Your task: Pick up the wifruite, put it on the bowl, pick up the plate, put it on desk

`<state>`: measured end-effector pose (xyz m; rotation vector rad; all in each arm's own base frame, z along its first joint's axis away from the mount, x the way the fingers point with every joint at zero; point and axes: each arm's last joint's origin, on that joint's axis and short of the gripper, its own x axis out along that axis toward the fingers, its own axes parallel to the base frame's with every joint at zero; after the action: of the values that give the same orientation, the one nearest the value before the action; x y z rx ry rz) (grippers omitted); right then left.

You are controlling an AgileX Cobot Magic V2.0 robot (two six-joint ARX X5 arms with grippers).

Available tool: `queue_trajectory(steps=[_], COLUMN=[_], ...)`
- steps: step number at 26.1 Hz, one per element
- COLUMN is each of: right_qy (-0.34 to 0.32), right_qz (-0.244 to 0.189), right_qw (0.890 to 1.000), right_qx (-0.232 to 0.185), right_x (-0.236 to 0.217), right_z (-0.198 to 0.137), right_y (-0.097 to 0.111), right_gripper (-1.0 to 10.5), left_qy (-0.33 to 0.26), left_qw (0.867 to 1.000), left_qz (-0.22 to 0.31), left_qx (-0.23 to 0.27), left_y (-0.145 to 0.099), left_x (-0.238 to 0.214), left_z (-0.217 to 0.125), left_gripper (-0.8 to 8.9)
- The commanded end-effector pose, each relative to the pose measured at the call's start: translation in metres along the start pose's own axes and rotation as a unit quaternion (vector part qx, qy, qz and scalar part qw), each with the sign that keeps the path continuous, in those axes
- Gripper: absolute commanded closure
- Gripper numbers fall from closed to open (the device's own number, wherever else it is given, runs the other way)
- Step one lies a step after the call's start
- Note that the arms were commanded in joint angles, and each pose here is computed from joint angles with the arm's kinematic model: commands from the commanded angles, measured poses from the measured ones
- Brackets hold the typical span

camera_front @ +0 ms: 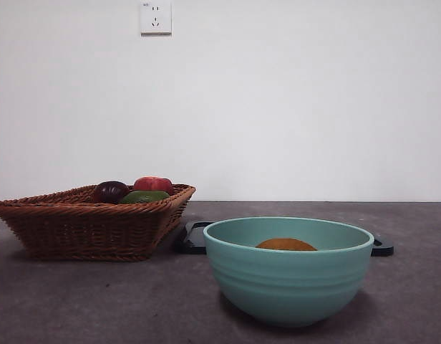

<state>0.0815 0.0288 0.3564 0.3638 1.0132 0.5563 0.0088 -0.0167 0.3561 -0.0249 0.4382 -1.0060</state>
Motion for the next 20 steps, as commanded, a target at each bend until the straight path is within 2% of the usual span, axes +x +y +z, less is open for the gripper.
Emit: queue_trajectory(steps=[1,7,11,16,20], right_qy=[0.032,0.137,0.16,0.185,0.207], right_qz=[-0.022,-0.099,-0.095,-0.098,-0.13], right_qw=[0.999,0.984,0.98,0.975,0.967], right_qx=[-0.011,-0.049,-0.068,-0.07,-0.07], right_x=[0.012,0.073,0.103,0.133,0.153], right_z=[0.013,0.042,0.053,0.063,0.067], right_y=[0.0,0.002,0.005,0.003,-0.004], right_gripper=[3.4,3.4,3.4,3.4,3.4], left_qy=[-0.011,-0.011,-0.011,-0.011,-0.011], left_qw=[1.0,1.0,1.0,1.0,1.0], left_qz=[-0.006,-0.006,-0.006,-0.006,-0.006], left_qx=[0.002,0.001,0.001,0.001,0.001], left_y=[-0.001,-0.001,-0.001,-0.001,-0.001], left_x=[-0.002,-0.002,-0.002,-0.002,-0.002], left_z=[0.003,0.003,0.003,0.003,0.003], left_gripper=[2.51,2.51,2.51,2.51,2.51])
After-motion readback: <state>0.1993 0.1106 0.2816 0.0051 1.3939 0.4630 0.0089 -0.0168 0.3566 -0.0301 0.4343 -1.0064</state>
